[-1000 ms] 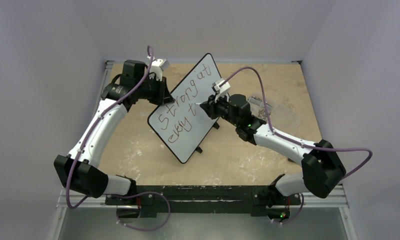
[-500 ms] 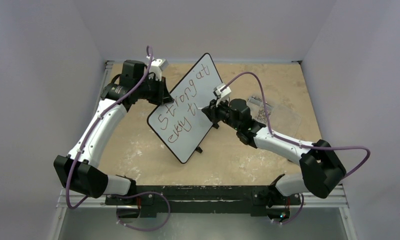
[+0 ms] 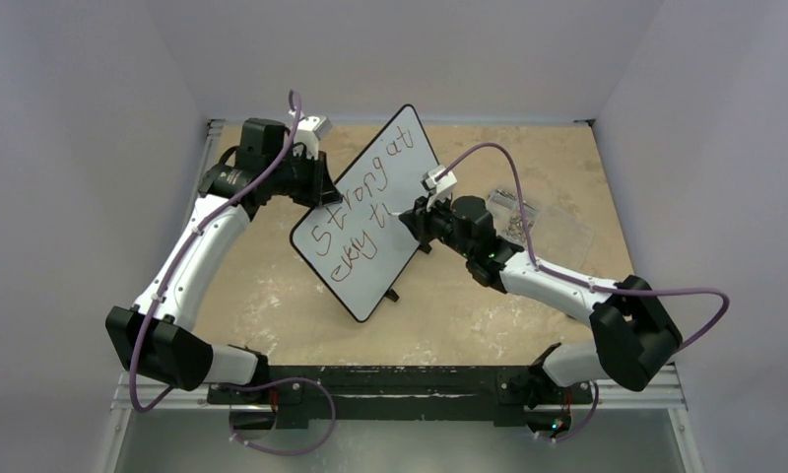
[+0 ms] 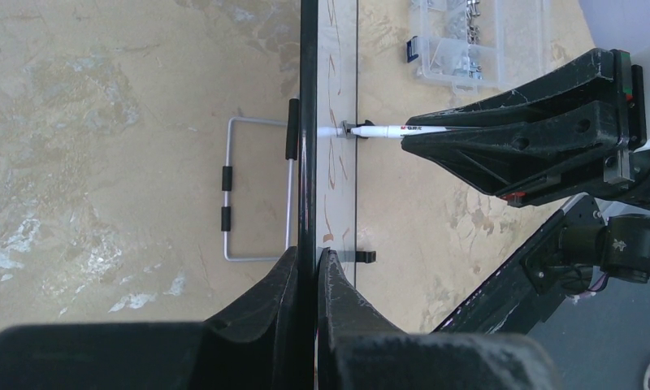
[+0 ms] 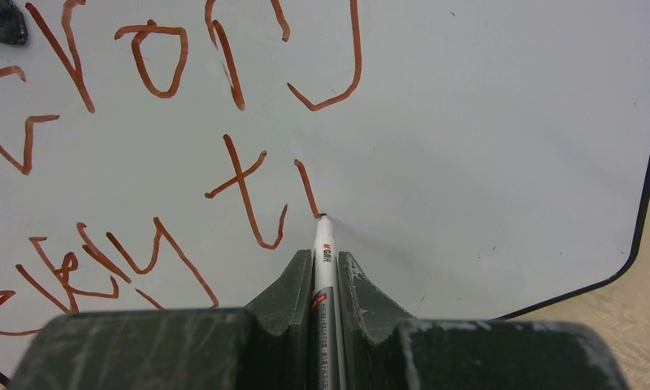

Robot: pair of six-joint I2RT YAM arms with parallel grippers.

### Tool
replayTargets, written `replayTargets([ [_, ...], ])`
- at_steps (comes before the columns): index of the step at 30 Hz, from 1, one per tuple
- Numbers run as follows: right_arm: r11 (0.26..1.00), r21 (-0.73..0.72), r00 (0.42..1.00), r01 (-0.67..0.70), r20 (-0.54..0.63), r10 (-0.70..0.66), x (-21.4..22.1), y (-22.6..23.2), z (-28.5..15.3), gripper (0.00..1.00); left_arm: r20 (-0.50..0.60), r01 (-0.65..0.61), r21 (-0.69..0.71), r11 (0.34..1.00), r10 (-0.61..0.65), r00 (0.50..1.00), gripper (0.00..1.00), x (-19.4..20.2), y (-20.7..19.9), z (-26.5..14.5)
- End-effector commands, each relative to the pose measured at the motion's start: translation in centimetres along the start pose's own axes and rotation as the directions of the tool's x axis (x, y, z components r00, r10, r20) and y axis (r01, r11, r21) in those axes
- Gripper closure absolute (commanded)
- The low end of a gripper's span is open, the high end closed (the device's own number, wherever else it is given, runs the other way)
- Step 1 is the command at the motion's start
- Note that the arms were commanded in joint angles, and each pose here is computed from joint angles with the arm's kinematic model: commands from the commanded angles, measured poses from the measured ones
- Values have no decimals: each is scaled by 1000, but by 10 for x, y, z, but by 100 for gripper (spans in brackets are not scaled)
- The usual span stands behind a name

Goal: Write a sentence on the whiteboard
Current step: Write a sentence at the center of the board.

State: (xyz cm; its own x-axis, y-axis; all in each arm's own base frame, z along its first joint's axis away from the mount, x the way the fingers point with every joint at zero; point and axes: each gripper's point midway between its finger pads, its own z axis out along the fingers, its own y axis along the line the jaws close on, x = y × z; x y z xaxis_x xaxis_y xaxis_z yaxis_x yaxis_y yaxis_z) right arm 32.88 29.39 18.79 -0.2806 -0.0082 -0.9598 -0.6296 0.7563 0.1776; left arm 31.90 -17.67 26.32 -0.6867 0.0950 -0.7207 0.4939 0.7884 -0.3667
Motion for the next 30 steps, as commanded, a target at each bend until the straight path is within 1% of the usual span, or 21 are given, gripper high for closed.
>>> replayTargets([
  [1,999,44,1000,-4,30,3,-14,-6,1,100,82,-85,-53,995,89,993,100,-19,5,-11],
  [14,999,50,998,4,58,-7,-37,-4,15,100,81,-86,-50,995,90,993,100,-19,4,-11],
  [30,999,40,995,5,101,-9,-63,1,21,100,80,-87,-49,995,91,993,100,-18,4,-11],
])
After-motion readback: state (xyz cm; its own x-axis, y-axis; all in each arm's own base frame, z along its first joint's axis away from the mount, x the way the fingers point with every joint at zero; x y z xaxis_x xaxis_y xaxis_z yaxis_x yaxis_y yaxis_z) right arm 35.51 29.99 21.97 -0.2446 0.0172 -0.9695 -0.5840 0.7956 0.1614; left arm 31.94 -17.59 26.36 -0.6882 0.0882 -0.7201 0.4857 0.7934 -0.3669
